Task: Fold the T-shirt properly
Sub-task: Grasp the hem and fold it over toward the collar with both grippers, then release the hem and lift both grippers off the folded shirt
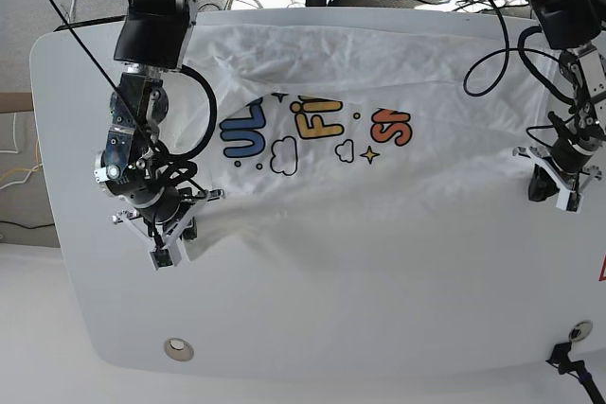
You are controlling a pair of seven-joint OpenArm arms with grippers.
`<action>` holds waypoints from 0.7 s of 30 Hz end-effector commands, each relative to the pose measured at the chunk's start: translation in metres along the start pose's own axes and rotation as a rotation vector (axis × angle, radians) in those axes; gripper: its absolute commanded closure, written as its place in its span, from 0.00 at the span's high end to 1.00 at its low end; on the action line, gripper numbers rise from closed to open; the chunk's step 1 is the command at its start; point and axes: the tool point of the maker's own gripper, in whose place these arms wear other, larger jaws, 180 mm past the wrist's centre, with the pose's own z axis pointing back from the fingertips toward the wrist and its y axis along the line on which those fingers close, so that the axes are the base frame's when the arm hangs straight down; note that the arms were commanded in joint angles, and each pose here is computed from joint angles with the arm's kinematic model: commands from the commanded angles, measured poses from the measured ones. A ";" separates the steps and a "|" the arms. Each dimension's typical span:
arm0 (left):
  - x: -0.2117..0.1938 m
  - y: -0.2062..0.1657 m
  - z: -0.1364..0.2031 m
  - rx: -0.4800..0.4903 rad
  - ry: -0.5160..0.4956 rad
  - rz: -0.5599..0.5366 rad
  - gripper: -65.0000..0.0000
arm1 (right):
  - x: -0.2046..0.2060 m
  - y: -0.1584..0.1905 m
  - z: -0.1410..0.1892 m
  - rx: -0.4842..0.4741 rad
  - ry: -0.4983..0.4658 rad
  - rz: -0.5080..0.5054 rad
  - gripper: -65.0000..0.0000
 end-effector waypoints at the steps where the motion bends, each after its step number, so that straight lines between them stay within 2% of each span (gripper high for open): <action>1: 0.021 0.009 0.009 0.018 -0.055 -0.037 0.00 | 0.026 -0.004 0.020 -0.031 -0.078 0.036 0.00; 9: 0.007 0.008 0.040 0.049 -0.043 -0.094 0.00 | -0.018 0.009 0.057 -0.056 -0.009 0.085 0.00; 12: -0.006 0.006 0.049 0.048 -0.016 -0.102 0.00 | -0.032 0.013 0.063 -0.055 0.013 0.091 0.00; 16: -0.023 0.002 0.053 0.039 0.023 -0.099 0.00 | -0.057 0.016 0.068 -0.050 0.093 0.090 0.00; 21: -0.038 0.006 0.062 0.038 0.071 -0.118 0.00 | -0.087 0.027 0.072 -0.009 0.159 0.124 0.00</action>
